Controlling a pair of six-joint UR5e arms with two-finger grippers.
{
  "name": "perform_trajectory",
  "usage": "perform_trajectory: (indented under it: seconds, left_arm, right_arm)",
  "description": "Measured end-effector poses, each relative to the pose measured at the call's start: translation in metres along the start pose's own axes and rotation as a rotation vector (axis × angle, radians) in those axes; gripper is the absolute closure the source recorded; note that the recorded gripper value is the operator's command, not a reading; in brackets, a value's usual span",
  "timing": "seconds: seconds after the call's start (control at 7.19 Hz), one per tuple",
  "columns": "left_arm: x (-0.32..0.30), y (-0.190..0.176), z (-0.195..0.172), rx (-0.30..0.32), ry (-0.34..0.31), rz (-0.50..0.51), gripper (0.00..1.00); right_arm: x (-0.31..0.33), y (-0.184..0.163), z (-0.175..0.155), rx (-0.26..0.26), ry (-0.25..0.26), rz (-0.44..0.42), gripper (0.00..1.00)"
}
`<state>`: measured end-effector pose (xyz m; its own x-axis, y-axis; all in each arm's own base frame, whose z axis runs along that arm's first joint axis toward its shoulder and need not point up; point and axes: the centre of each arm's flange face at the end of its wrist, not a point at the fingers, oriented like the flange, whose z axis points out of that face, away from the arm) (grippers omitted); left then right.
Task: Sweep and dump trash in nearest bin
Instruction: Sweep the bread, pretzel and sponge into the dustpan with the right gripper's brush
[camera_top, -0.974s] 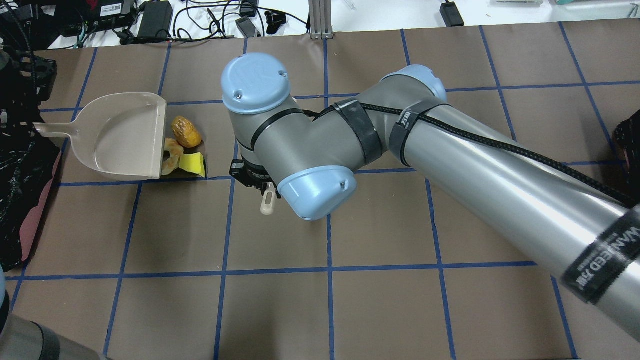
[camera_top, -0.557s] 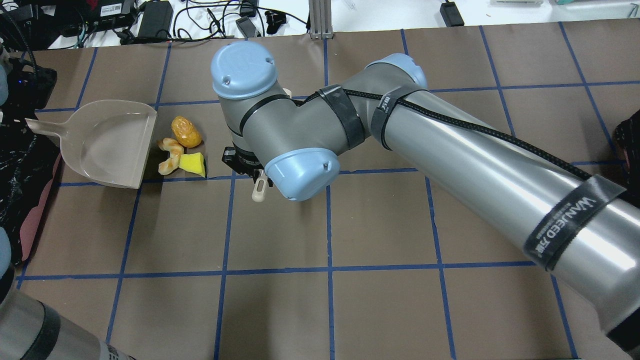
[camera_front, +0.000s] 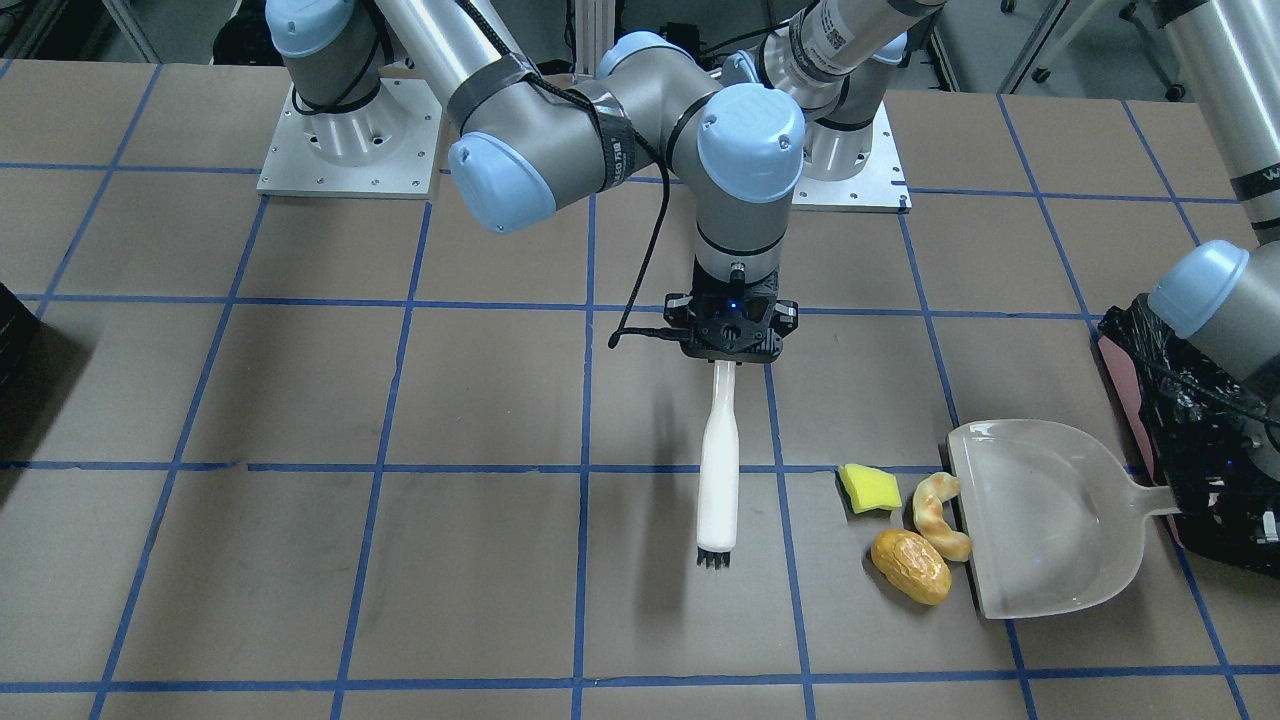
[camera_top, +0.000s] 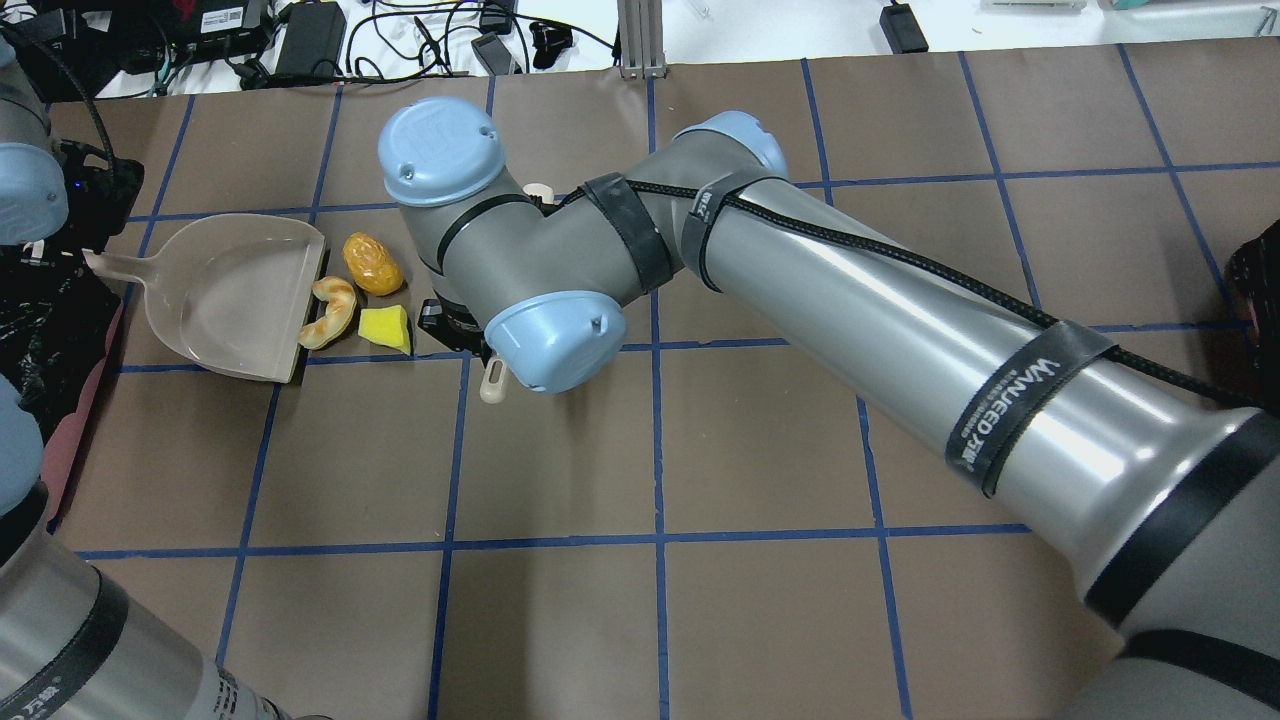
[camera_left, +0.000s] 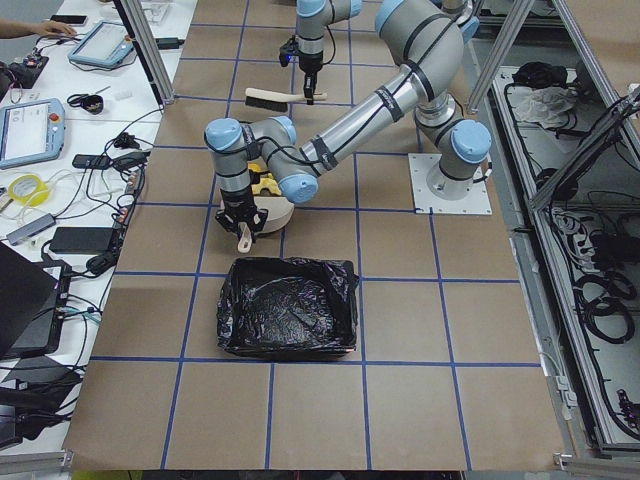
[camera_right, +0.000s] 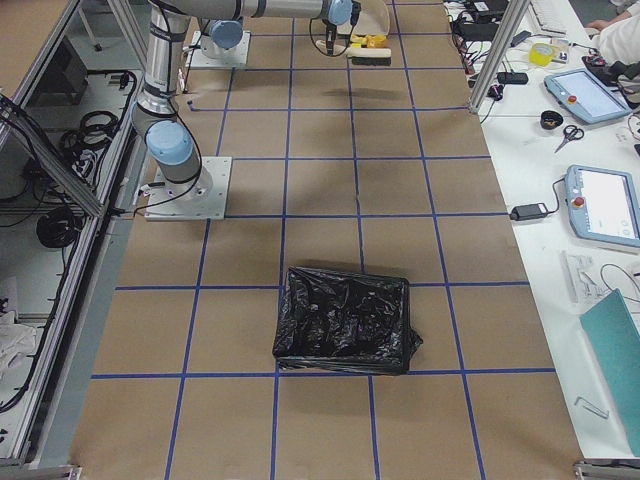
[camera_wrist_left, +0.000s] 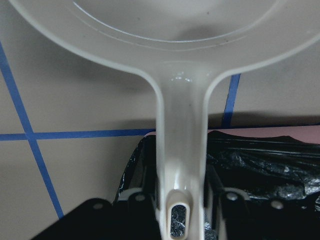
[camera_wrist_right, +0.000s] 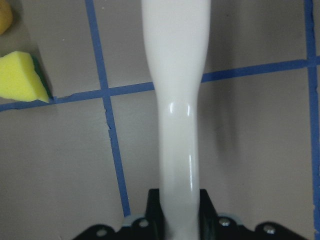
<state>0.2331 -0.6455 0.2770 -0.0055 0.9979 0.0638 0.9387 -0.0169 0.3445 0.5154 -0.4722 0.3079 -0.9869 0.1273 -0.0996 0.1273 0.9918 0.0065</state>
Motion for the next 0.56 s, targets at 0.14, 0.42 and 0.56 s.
perform_trajectory:
  seconds: [0.14,0.42,0.56]
  left_arm:
    - [-0.001,-0.001,0.004,0.001,0.003,0.001,1.00]
    - [-0.003,-0.002,0.009,0.003,0.005,0.000,1.00]
    - [-0.003,-0.003,0.011,0.004,0.007,0.000,1.00]
  right_arm:
    - [-0.013,0.002,0.010,-0.006,0.002,-0.017,1.00]
    - [-0.035,0.011,0.032,-0.025,0.005,-0.029,1.00]
    - [-0.044,0.014,0.041,-0.040,-0.001,-0.019,1.00]
